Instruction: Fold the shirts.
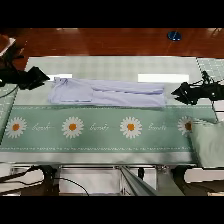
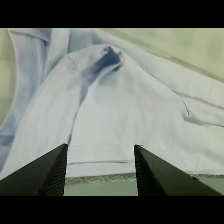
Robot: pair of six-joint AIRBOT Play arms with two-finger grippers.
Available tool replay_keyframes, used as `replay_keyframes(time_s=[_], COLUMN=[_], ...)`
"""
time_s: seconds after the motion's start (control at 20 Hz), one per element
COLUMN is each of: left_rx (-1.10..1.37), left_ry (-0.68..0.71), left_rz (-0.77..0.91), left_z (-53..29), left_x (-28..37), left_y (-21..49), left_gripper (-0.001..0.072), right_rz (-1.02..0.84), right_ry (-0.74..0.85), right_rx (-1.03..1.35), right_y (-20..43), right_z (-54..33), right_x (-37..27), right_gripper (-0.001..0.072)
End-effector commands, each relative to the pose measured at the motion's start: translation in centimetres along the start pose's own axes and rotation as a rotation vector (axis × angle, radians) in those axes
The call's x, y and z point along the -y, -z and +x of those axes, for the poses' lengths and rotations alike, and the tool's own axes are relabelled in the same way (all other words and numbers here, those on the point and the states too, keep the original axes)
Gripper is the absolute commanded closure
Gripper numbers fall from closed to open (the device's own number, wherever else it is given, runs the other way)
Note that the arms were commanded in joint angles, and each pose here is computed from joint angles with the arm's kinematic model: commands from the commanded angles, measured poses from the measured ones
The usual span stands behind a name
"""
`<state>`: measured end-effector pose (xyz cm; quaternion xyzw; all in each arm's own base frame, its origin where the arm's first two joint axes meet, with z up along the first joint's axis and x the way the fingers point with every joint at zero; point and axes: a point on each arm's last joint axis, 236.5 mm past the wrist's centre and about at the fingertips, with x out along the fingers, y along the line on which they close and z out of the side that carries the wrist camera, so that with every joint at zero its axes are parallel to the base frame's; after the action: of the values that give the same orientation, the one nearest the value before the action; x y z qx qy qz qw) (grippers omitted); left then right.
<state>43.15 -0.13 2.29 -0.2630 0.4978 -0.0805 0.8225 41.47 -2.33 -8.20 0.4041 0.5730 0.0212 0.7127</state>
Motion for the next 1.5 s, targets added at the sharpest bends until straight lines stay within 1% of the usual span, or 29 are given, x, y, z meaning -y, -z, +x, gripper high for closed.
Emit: replay_keyframes(time_s=[0.0,0.2,0.25,0.3,0.35,0.4,0.45,0.5,0.6,0.75,0.85,1.05,1.2,1.45], left_rx=[0.066,-0.007,-0.032,-0.056,-0.077,-0.103,-0.109,-0.117,-0.16,-0.164,-0.202,-0.327,-0.442,-0.593], left_ry=[0.015,0.057,0.068,0.078,0.087,0.1,0.11,0.131,0.177,0.215,0.245,0.308,0.34,0.36], left_rz=[0.073,0.155,0.173,0.191,0.209,0.227,0.243,0.26,0.306,0.391,0.452,0.562,0.571,0.569], left_z=[0.1,2.8,3.5,4.1,4.6,4.9,5.0,5.1,5.3,6.4,7.6,11.7,15.1,19.5], left_x=[2.5,6.1,6.9,7.8,8.5,9.3,10.1,11.4,14.1,17.7,20.2,26.2,30.7,36.3], left_y=[3.4,5.8,6.6,7.5,8.2,9.0,9.3,9.7,11.8,14.0,15.8,19.9,23.6,32.7], left_gripper=[0.02,0.02,0.0202,0.0205,0.0266,0.0621,0.0686,0.0686,0.0686,0.0686,0.0686,0.0687,0.0687,0.0687], right_rz=[0.04,0.013,0.006,-0.036,-0.101,-0.16,-0.204,-0.243,-0.318,-0.419,-0.458,-0.482,-0.502,-0.503], right_ry=[-0.054,-0.063,-0.068,-0.082,-0.102,-0.125,-0.135,-0.119,-0.02,0.052,0.072,0.058,0.005,-0.109], right_rx=[-0.019,-0.098,-0.112,-0.123,-0.139,-0.159,-0.167,-0.16,-0.11,0.027,0.091,0.157,0.186,0.172], right_y=[0.9,2.8,2.9,2.9,3.1,3.3,3.6,3.7,4.7,6.7,8.4,11.7,13.5,15.1], right_z=[2.6,6.2,6.6,6.6,6.1,5.0,3.5,1.7,-2.3,-8.3,-11.4,-14.7,-16.2,-16.7], right_x=[-1.0,-3.1,-3.8,-5.0,-6.3,-7.6,-8.6,-8.8,-8.1,-8.2,-8.2,-9.0,-10.7,-13.4], right_gripper=[0.0302,0.0303,0.0327,0.047,0.0662,0.0697,0.0697,0.0697,0.0697,0.0697,0.0697,0.0697,0.0697,0.0697])
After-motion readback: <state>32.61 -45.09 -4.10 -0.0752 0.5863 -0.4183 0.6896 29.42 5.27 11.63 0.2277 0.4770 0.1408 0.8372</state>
